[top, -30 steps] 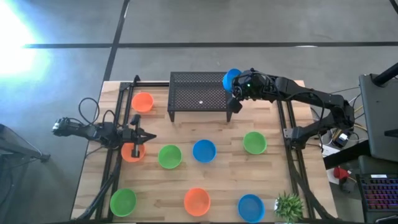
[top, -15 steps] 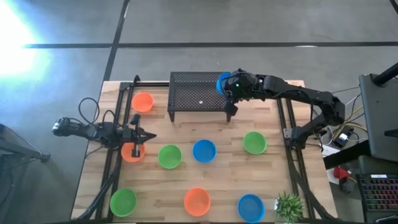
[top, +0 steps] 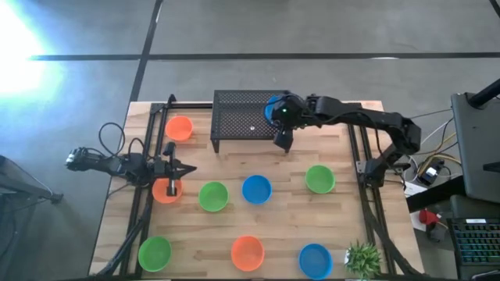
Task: Pick & Place Mini bowls
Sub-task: Put the top blue bowl on the shelf
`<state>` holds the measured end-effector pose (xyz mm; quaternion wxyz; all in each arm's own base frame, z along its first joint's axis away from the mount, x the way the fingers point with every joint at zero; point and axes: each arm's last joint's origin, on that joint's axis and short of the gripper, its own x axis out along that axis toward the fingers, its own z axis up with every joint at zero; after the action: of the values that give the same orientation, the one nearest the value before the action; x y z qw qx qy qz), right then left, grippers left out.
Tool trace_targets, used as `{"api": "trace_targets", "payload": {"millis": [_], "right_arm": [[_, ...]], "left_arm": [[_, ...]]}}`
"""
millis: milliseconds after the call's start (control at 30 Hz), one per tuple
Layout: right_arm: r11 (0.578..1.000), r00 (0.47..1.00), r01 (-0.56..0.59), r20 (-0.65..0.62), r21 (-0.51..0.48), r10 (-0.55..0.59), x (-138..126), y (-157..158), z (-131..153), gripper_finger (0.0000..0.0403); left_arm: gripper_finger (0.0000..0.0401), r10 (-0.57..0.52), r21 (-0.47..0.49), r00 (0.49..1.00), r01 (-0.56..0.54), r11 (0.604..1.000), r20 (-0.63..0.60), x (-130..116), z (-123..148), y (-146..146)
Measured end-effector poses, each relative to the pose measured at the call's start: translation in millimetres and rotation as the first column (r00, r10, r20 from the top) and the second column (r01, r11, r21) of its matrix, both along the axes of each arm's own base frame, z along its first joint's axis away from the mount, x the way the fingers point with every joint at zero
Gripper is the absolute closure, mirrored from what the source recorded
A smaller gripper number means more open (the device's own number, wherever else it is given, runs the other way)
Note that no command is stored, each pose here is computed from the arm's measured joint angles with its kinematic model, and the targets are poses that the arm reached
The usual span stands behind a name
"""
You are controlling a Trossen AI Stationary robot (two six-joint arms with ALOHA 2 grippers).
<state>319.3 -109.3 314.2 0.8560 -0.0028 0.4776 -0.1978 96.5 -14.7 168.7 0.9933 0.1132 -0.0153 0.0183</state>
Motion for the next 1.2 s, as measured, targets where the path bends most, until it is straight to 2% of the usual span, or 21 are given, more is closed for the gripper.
{"api": "trace_targets", "payload": {"millis": [200, 1200], "right_arm": [[1.000, 0.999, 0.014, -0.043, -0.004, -0.015, -2.5, -2.1, -0.6, 0.0394], [1.000, 0.998, -0.009, -0.058, -0.028, 0.008, -0.4, -3.2, -3.2, 0.0394]], "left_arm": [[0.0401, 0.000, 0.000, 1.000, 0.000, 1.000, 0.004, 0.0, 0.4, 0.0], [0.0401, 0.001, 0.019, 1.000, -0.001, 1.000, 0.005, 0.0, 0.6, 0.0]]}}
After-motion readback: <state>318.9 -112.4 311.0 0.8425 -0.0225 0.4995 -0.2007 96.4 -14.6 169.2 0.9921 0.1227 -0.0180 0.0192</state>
